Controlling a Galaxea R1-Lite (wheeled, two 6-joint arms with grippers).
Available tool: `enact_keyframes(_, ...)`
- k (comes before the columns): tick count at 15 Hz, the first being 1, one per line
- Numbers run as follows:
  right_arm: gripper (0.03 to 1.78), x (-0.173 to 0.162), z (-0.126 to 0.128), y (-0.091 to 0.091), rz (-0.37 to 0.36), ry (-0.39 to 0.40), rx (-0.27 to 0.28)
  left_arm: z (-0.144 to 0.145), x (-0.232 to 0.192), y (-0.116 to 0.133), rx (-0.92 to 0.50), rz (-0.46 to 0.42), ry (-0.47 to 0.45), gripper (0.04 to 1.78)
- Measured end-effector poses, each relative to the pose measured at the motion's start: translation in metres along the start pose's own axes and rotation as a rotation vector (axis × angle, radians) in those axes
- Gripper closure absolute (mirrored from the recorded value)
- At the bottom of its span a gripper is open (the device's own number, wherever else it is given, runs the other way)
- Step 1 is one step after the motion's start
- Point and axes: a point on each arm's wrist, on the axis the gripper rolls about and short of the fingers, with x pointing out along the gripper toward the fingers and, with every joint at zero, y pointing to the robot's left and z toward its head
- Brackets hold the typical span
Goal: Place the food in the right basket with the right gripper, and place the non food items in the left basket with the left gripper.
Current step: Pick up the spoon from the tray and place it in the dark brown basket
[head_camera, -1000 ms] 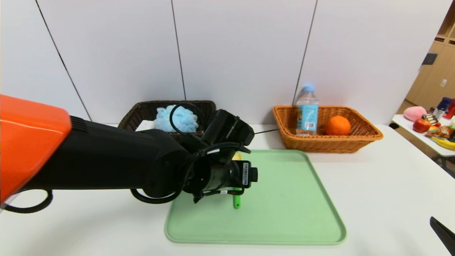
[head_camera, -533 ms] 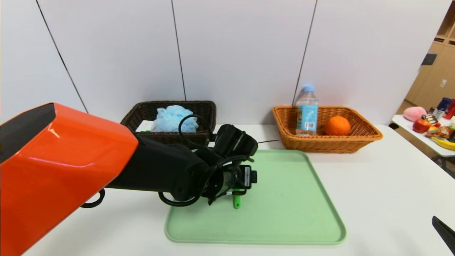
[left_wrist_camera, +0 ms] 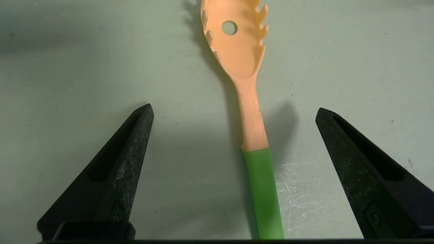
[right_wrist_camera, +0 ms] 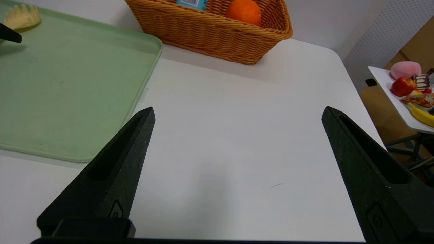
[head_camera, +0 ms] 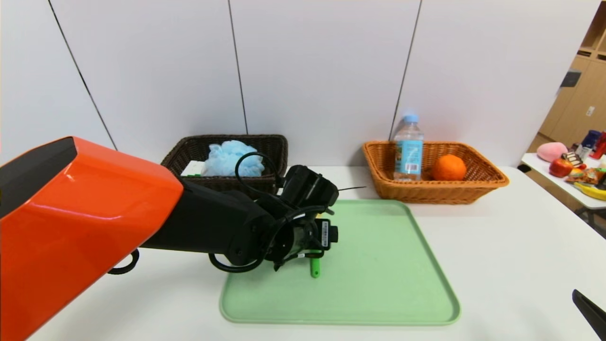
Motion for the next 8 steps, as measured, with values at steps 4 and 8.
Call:
enact_keyframes(4, 0.11, -0.0001, 0.0002, -0.0001, -0.001, -0.001, 0.000, -0.0036, 0.0032, 0.0022, 0.084, 0.056, -0.010, 0.13)
enact_keyframes(8, 0.11, -0.0002, 0.0003, -0.0001, -0.001, -0.002, 0.000, -0.0040, 0.0054, 0.0027, 0.162, 0.086, -0.033, 0.13)
